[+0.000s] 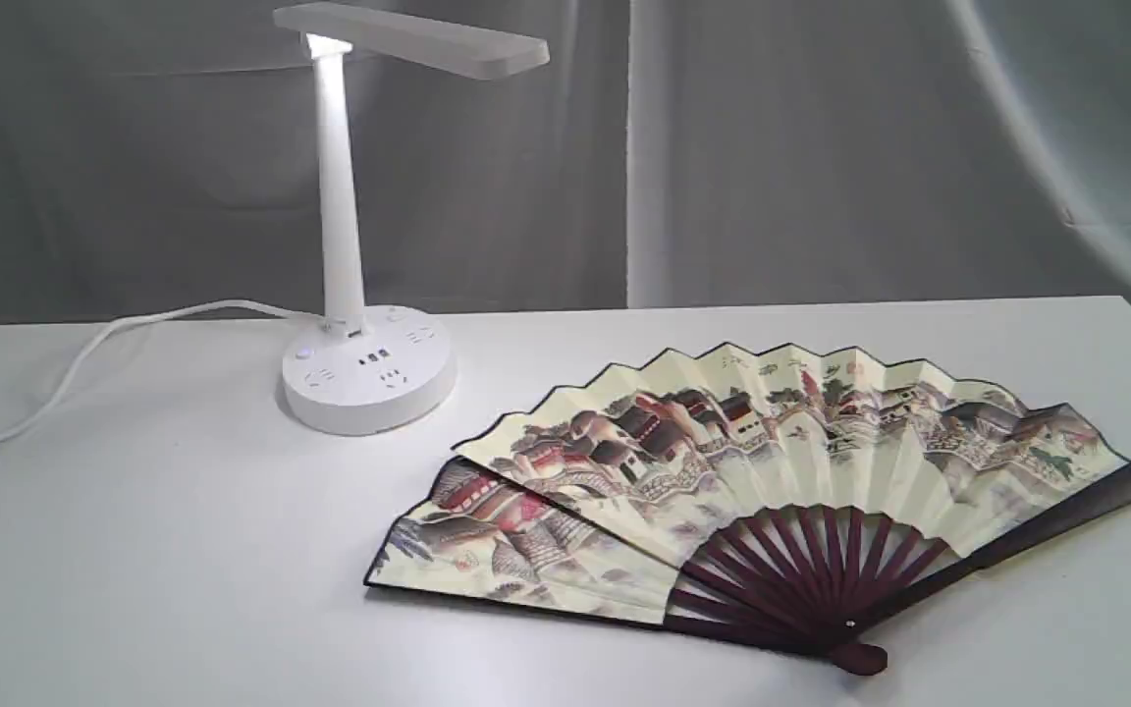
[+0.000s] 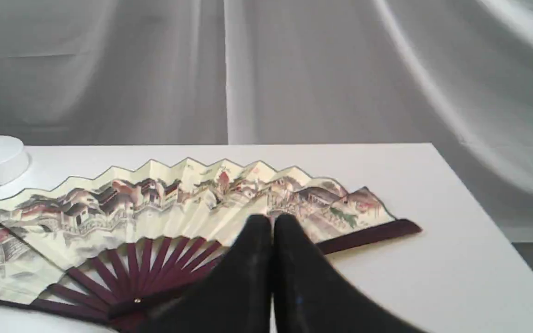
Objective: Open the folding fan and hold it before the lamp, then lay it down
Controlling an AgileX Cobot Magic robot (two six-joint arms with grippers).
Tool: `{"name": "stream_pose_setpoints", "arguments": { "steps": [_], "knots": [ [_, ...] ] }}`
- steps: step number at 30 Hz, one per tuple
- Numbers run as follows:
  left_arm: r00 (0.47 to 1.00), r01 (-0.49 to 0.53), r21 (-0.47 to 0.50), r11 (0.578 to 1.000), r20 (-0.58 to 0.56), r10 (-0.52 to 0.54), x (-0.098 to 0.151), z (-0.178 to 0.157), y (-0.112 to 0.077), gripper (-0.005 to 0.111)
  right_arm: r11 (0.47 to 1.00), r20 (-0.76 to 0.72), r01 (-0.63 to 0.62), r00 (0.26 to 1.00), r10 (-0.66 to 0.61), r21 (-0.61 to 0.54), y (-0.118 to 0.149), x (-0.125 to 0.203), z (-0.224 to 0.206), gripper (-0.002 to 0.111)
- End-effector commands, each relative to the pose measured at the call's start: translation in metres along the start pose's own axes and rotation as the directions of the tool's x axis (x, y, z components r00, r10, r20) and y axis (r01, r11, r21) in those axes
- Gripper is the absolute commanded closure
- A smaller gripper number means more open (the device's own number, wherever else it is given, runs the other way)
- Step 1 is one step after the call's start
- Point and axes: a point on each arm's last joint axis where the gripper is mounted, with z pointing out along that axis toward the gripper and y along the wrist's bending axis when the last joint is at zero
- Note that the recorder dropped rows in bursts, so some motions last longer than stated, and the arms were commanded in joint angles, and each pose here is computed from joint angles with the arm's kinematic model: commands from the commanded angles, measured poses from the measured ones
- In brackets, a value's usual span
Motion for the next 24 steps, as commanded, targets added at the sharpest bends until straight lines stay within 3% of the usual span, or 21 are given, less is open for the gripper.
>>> {"name": "stream_pose_setpoints", "arguments": {
  "steps": [1, 5, 24],
  "knots": [
    [0.999, 0.026, -0.004, 1.000, -0.021, -0.026, 0.0033, -0.0001, 0.0003, 0.107, 0.999, -0.044, -0.036, 0.998, 0.035, -0.007, 0.0007, 0.0072, 0.0004, 0.108],
    [0.995, 0.093, -0.002, 0.996, -0.036, -0.093, 0.0047, -0.0001, -0.0002, 0.107, 0.999, -0.068, -0.036, 0.997, 0.035, -0.006, 0.0007, 0.0093, 0.0003, 0.108],
    [0.995, 0.075, -0.008, 0.997, -0.066, -0.075, 0.0075, -0.0003, 0.0002, 0.107, 0.997, -0.067, -0.079, 0.995, 0.078, -0.013, 0.0016, 0.0092, 0.0003, 0.108]
  ]
}}
